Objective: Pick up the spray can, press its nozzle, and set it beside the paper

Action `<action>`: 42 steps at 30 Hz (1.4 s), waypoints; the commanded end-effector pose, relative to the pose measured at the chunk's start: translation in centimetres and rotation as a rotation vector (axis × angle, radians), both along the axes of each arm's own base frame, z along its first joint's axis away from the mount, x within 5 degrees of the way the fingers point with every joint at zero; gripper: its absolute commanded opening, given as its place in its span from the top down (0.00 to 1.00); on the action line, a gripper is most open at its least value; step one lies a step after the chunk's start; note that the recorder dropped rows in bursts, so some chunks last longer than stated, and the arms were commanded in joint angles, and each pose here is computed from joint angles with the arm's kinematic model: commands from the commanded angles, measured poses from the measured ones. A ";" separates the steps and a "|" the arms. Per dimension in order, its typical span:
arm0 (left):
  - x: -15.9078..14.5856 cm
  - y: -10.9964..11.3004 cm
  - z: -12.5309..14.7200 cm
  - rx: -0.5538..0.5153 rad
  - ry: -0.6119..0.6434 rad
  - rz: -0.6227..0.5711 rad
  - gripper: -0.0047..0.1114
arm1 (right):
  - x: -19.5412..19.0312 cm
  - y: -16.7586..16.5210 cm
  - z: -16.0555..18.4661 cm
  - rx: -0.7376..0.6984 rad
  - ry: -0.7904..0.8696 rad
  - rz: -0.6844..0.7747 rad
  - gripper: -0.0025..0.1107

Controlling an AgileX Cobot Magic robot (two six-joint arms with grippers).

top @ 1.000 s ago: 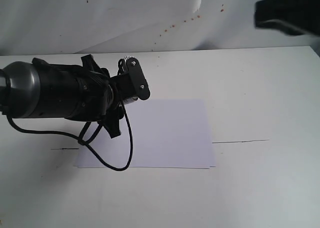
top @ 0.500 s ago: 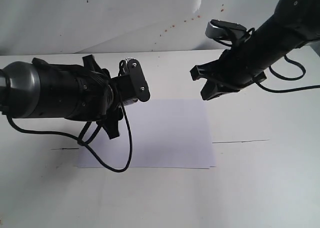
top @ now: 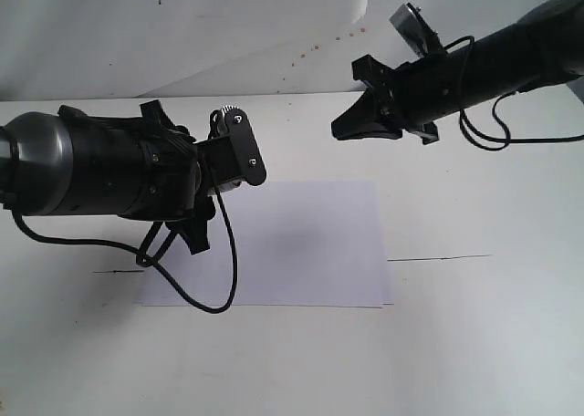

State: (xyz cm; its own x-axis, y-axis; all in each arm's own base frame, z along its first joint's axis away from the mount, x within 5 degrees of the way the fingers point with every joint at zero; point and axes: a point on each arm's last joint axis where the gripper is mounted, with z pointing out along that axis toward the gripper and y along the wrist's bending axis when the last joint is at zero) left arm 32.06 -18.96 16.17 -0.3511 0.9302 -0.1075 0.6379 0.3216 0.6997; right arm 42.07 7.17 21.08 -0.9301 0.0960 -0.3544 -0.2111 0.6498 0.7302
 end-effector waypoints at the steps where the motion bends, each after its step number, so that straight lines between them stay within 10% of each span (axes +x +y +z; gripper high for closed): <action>1: 0.1 -0.1 1.0 -0.005 -0.029 -0.003 0.96 | 0.8 0.7 -1.8 0.176 0.051 0.030 0.98; 42: 0.1 -0.4 0.9 -0.030 -0.026 -0.028 0.96 | 0.0 7.2 -4.8 0.322 0.060 0.194 0.98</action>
